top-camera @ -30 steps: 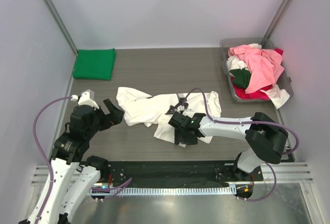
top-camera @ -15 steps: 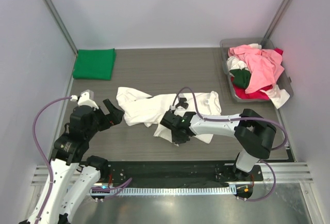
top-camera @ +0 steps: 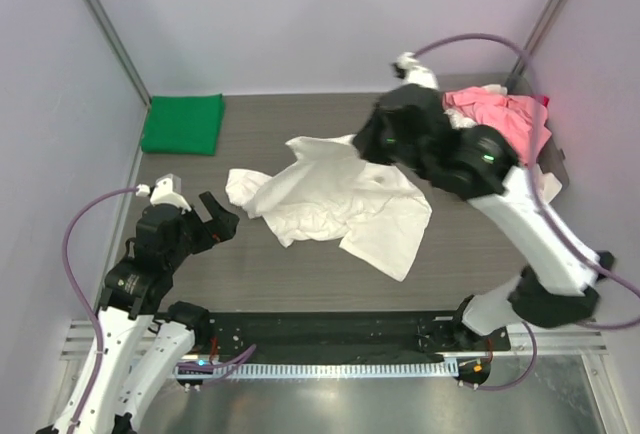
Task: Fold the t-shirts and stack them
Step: Flatten the tshirt out
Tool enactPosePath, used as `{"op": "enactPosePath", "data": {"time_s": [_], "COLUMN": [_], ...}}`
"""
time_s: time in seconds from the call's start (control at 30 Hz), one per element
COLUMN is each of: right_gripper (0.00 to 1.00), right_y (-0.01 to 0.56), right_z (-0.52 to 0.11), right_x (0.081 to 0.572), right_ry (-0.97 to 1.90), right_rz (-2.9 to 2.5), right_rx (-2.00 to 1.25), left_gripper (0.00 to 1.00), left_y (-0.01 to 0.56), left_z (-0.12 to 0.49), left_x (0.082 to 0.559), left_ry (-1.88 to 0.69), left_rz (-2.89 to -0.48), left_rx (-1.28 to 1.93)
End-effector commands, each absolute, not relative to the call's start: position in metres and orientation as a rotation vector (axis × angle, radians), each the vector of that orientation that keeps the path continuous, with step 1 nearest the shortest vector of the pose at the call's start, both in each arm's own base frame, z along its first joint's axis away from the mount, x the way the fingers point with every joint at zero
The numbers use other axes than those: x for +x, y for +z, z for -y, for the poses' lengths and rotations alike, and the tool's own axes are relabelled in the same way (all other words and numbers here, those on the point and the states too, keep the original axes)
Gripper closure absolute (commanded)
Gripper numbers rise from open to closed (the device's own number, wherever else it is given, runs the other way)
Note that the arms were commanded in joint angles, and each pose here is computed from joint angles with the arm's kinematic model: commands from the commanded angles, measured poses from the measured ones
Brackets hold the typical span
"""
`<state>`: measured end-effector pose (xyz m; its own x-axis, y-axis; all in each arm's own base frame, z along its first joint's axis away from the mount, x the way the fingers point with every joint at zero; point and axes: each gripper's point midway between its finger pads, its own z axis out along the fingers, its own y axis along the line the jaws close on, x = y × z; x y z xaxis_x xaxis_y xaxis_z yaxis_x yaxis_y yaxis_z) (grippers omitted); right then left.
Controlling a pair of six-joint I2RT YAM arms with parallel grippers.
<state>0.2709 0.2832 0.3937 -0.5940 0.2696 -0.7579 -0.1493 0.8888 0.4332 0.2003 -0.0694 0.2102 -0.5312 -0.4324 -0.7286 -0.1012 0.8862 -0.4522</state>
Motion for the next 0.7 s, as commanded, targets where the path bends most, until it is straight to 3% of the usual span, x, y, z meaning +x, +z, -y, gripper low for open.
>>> {"op": "enactPosePath", "data": {"time_s": [0.0,0.27,0.43,0.67], "right_gripper": [0.99,0.99,0.99,0.99], "right_y": [0.355,0.263,0.23,0.213], "right_z": [-0.189,-0.08,-0.072,-0.083], "right_x": [0.246,0.192,0.185,0.193], "right_ry": [0.278,0.047,-0.039,-0.034], "right_rz": [-2.239,-2.299,-2.361,-2.397], "right_rx": [0.175,0.386,0.374,0.317], "left_gripper": [0.0,0.03,0.13,0.24], "left_y": [0.218,0.198,0.14,0.088], "left_z": [0.068,0.081,0.104,0.122], "left_x": [0.203,0.21,0.221,0.244], "left_ry": [-0.445,-0.474,-0.465,-0.411], "left_rz": [-2.081,-2.183,-2.396,-2.47], "left_rx": [-0.396,-0.414,-0.481,-0.517]}}
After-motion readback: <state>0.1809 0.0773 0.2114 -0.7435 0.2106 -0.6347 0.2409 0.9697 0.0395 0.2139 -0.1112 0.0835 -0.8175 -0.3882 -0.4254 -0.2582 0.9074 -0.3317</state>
